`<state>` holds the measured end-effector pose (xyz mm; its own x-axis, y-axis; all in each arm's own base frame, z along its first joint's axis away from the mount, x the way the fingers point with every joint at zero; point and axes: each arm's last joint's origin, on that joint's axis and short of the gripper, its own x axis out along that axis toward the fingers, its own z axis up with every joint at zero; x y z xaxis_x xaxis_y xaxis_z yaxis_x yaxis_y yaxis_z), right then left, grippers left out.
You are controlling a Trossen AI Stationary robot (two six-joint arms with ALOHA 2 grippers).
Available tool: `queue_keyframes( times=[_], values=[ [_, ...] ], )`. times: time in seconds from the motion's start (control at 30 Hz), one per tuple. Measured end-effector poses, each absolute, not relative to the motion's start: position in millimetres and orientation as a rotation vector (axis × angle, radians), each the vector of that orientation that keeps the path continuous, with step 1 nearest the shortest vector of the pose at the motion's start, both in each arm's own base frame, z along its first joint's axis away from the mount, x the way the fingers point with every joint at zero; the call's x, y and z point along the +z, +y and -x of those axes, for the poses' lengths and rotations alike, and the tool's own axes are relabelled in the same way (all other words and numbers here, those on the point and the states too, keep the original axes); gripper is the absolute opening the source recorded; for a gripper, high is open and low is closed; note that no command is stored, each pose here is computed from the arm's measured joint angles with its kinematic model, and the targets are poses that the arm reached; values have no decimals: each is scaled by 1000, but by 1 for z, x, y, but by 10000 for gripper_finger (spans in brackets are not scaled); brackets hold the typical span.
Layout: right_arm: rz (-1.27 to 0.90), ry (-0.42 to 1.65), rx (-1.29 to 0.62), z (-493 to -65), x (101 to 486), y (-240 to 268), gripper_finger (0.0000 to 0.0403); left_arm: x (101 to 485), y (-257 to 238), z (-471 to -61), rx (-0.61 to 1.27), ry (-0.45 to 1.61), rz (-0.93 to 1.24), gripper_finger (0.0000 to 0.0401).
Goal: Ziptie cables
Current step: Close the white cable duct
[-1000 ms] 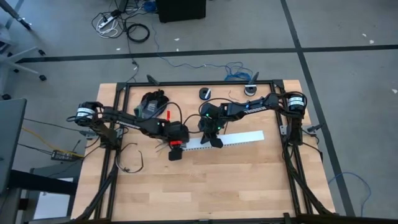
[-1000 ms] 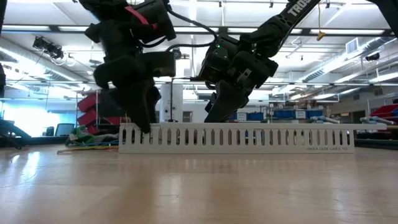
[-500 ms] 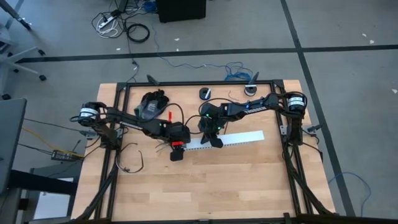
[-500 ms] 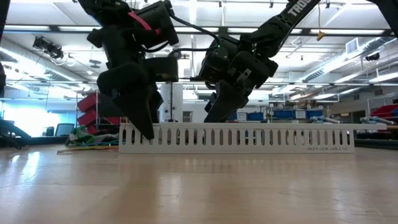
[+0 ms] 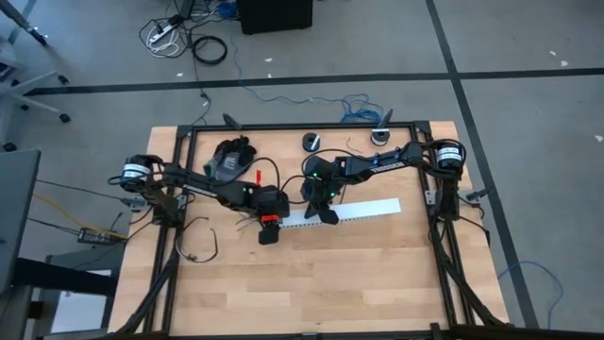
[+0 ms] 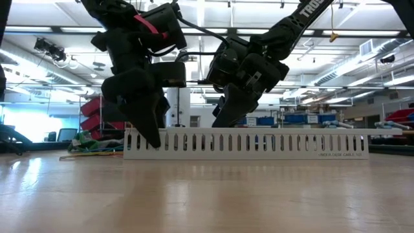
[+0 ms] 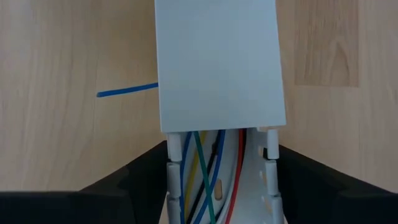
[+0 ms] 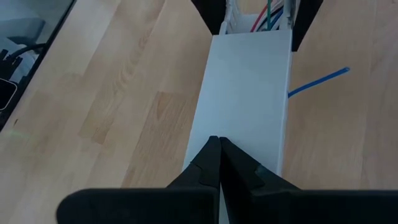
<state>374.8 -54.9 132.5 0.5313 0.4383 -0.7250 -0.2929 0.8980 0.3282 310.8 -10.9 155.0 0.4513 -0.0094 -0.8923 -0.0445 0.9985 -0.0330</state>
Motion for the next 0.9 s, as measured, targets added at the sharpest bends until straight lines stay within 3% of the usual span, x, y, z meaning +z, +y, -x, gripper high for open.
queue_keyframes(
  times=[0.9],
  values=[
    [-160, 851, 442, -384, 128, -56, 0, 155, -11, -313, 25, 1078, 48, 243]
  ],
)
